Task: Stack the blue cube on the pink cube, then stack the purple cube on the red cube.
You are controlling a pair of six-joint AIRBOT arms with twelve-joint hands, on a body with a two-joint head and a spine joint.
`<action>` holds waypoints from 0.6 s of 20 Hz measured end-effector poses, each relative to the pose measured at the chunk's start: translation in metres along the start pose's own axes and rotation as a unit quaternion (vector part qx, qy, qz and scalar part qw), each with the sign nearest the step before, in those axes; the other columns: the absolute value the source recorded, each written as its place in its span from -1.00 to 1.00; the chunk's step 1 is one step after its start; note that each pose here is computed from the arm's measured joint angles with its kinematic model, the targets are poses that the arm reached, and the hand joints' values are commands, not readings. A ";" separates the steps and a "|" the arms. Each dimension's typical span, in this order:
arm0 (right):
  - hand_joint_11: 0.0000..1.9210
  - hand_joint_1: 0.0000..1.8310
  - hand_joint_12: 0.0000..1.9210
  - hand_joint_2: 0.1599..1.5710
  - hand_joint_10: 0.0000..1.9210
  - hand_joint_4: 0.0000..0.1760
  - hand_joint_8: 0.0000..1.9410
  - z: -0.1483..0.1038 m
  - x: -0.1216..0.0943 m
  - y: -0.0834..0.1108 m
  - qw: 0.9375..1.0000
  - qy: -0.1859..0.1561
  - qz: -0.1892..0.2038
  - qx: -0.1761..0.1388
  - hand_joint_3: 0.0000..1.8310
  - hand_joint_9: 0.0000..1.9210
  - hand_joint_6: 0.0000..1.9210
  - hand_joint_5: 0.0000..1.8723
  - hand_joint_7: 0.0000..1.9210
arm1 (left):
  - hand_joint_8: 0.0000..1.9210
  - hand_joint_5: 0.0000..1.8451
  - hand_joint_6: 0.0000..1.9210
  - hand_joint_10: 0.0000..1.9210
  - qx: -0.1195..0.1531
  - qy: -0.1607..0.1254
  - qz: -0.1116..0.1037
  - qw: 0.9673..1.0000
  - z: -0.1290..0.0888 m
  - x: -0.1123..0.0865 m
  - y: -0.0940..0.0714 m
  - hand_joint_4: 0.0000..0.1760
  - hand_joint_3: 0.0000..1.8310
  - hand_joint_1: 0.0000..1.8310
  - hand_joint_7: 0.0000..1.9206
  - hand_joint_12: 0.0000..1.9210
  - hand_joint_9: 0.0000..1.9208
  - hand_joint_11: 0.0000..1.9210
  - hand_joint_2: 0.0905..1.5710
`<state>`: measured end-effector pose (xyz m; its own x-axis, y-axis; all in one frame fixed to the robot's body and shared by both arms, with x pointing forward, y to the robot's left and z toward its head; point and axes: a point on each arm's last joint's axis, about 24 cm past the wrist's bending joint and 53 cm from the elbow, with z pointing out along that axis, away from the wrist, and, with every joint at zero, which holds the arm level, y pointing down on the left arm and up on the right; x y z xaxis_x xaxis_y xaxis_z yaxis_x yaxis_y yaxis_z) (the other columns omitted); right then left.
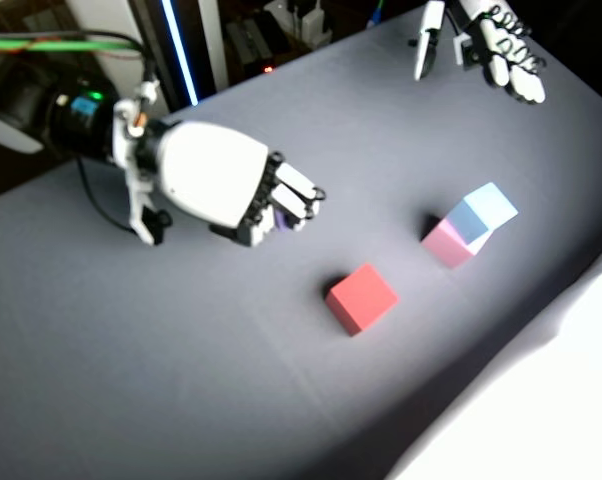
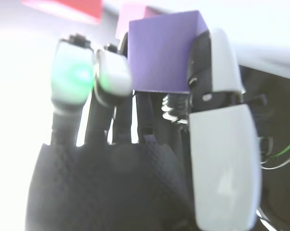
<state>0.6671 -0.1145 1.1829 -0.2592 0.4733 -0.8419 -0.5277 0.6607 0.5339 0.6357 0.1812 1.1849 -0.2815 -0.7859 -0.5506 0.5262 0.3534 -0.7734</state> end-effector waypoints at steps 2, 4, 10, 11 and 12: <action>0.60 0.20 1.00 0.55 1.00 -1.00 1.00 0.010 -0.017 -0.004 1.000 -0.025 -0.004 0.008 -1.00 0.51 0.42 -0.22 0.31 | -1.00 -1.00 -1.00 -1.00 -0.007 0.004 -0.009 1.000 -0.002 0.007 0.006 -0.18 -1.00 -0.36 -1.00 -1.00 -1.00 -1.00 0.56; 0.55 0.20 1.00 0.55 1.00 -1.00 0.99 0.021 -0.025 -0.011 0.999 -0.032 -0.002 0.015 -1.00 0.49 0.42 -0.23 0.25 | -1.00 -1.00 -1.00 -1.00 -0.010 0.009 -0.015 1.000 -0.003 0.012 0.008 -0.24 -1.00 -0.34 -1.00 -1.00 -1.00 -1.00 0.56; -0.64 0.42 0.86 0.61 0.76 -1.00 0.48 0.063 -0.053 -0.009 0.998 -0.051 -0.017 0.024 -1.00 -0.41 0.50 -0.27 -0.36 | -1.00 -1.00 -1.00 -1.00 -0.021 0.001 -0.044 0.999 -0.006 0.021 0.020 0.23 -1.00 -0.37 -1.00 -1.00 -1.00 -1.00 0.55; -0.71 0.27 0.89 0.61 0.45 -1.00 0.57 0.067 -0.053 -0.010 0.998 -0.049 -0.013 0.027 -1.00 -0.50 0.48 -0.23 -0.38 | -1.00 -1.00 -1.00 -1.00 -0.024 0.005 -0.047 0.999 -0.008 0.025 0.022 0.17 -1.00 -0.39 -1.00 -1.00 -1.00 -1.00 0.55; -0.74 0.24 0.83 0.62 0.27 -1.00 0.57 0.070 -0.053 -0.011 0.998 -0.048 -0.010 0.029 -1.00 -0.50 0.51 -0.23 -0.39 | -1.00 -1.00 -1.00 -1.00 -0.026 0.005 -0.050 0.998 -0.009 0.026 0.024 0.07 -1.00 -0.38 -1.00 -1.00 -1.00 -1.00 0.55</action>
<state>0.7437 -0.1059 1.2266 -0.1686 0.5108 -0.8430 -0.4830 0.7027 0.5225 0.6339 0.1731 1.1493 -0.3393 -0.8132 -0.4729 0.4522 0.2998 -0.8400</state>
